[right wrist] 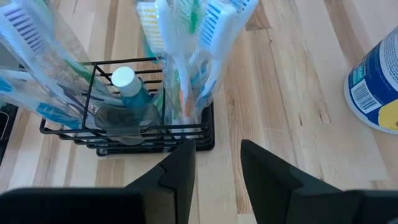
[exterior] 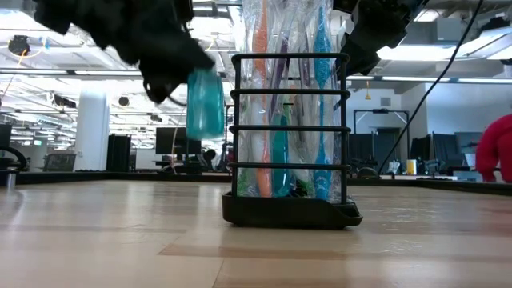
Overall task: Pick & Place toothbrushing station
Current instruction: Put the blue mouthwash into the black mesh organizer
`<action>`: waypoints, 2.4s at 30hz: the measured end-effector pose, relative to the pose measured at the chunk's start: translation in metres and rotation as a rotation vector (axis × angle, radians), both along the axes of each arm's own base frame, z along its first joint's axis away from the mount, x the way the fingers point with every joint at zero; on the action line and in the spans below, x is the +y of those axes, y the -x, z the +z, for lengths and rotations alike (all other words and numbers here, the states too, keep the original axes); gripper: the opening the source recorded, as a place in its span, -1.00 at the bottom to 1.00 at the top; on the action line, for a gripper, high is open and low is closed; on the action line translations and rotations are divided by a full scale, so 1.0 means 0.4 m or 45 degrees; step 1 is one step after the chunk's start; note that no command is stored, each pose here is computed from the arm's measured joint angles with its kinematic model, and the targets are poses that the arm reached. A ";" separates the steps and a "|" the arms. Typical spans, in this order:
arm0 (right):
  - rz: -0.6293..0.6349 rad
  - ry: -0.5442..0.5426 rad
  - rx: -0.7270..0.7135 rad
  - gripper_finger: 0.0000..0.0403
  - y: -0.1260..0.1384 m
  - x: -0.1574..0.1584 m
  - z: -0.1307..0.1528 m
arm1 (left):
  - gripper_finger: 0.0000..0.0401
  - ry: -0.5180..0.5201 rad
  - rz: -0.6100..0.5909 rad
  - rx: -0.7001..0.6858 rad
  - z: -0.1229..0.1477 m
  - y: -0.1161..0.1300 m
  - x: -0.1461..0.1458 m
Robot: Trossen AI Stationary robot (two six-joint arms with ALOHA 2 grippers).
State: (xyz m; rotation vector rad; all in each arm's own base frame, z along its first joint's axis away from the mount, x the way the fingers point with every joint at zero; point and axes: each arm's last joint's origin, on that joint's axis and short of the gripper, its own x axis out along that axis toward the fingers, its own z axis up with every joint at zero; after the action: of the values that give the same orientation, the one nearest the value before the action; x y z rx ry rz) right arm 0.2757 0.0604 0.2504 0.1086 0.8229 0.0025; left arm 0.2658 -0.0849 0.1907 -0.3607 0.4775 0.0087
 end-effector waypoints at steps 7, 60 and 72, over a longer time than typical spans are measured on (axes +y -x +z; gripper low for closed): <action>0.000 0.000 0.000 -0.41 0.000 0.000 0.000 | -0.55 0.011 -0.051 -0.044 0.035 -0.009 -0.033; -0.001 -0.009 -0.037 -0.41 -0.005 0.001 0.005 | -0.55 -0.342 -0.222 -0.224 0.103 -0.063 -0.030; -0.001 -0.013 -0.057 -0.41 -0.008 0.001 0.008 | -0.55 -0.400 -0.264 -0.224 0.068 -0.091 -0.034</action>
State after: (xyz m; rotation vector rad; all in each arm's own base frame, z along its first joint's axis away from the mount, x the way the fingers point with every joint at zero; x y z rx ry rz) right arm 0.2789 0.0609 0.2535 0.1184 0.7780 0.0087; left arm 0.3022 -0.0985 0.2178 -0.0017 0.3305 -0.1468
